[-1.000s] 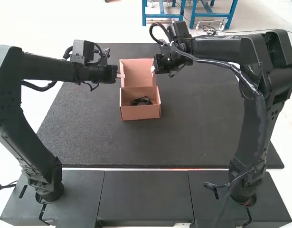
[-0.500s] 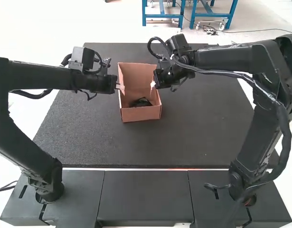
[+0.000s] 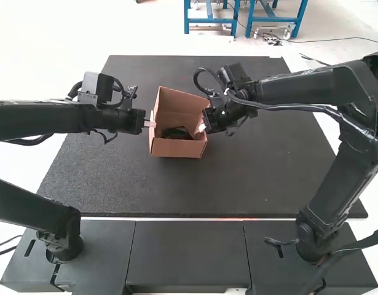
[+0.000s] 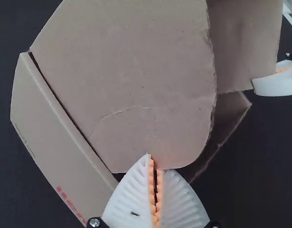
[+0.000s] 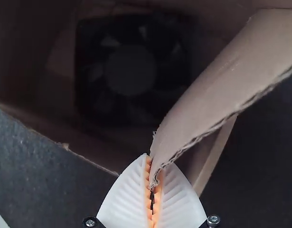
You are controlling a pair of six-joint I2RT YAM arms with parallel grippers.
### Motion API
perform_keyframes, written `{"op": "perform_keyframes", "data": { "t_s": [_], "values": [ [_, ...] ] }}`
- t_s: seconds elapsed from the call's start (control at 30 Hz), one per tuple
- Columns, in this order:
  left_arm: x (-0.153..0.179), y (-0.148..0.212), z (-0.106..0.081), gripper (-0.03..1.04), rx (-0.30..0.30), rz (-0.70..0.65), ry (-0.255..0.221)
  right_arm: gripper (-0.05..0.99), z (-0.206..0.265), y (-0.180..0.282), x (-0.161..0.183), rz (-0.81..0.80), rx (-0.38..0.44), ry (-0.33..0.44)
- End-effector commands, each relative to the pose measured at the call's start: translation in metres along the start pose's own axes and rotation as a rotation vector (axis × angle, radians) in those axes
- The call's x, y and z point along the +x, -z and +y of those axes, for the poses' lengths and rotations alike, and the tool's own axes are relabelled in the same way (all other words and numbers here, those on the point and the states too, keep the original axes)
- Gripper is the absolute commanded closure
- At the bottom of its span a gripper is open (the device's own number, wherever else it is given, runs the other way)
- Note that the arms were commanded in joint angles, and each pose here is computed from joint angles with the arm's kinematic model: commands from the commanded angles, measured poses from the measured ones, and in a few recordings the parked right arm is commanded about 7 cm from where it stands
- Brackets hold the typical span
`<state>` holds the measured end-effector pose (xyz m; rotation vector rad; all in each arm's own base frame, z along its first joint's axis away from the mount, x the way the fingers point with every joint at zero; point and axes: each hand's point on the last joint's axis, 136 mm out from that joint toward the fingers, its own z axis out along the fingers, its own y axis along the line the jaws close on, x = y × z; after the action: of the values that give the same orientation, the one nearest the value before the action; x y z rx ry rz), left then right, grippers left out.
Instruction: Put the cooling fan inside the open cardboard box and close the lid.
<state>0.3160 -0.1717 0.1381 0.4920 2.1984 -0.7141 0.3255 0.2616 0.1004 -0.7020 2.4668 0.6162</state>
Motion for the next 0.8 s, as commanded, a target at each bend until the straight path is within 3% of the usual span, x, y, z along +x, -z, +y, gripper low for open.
{"op": "perform_keyframes", "data": {
  "t_s": [0.0, 0.57, 0.77],
  "values": [
    [-0.007, 0.010, -0.013, 0.99, 0.039, -0.040, -0.038, 0.95, 0.028, 0.005, 0.006, 0.005, -0.078, 0.030],
    [0.036, 0.020, -0.015, 0.99, 0.037, -0.027, -0.020, 0.88, 0.041, -0.003, 0.028, 0.025, -0.085, 0.073],
    [0.037, 0.026, -0.009, 0.97, 0.017, -0.047, -0.019, 0.67, 0.040, -0.003, 0.030, 0.026, -0.077, 0.074]
  ]
}}
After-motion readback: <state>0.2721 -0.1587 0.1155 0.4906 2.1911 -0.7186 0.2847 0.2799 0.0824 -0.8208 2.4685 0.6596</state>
